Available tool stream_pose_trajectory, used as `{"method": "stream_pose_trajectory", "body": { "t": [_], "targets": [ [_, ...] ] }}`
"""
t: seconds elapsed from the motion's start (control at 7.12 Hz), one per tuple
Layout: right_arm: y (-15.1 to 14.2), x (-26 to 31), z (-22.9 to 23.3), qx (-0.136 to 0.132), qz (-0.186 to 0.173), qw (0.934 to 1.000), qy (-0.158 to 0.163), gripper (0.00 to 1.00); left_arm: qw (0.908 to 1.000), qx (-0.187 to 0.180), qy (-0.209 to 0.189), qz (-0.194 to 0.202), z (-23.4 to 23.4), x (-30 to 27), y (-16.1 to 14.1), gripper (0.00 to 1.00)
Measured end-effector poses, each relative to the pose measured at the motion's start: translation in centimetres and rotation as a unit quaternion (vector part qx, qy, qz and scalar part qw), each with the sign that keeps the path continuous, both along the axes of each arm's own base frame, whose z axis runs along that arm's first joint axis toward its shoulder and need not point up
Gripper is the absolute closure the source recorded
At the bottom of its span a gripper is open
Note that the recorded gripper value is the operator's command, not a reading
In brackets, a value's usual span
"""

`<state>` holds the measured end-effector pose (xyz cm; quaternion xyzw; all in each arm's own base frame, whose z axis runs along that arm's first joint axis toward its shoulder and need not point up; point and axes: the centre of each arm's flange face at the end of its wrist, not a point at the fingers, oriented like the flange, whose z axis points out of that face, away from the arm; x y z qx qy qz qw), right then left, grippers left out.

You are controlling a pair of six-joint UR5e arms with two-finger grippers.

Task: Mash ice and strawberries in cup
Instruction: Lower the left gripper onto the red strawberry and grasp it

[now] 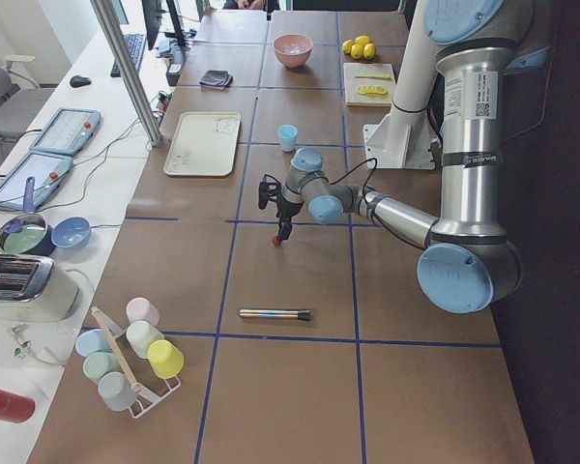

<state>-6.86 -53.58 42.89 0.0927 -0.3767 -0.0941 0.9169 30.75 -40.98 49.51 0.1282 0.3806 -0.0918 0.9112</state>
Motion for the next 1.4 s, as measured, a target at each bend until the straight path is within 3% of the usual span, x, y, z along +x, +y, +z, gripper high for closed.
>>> {"method": "stream_pose_trajectory", "body": {
  "t": [1.4],
  "targets": [
    [0.6, 1.6, 1.4, -0.001, -0.001, 1.0000, 0.001, 0.01, 1.0000, 0.004, -0.002, 0.006, 3.0, 2.1, -1.1, 0.14]
  ]
}}
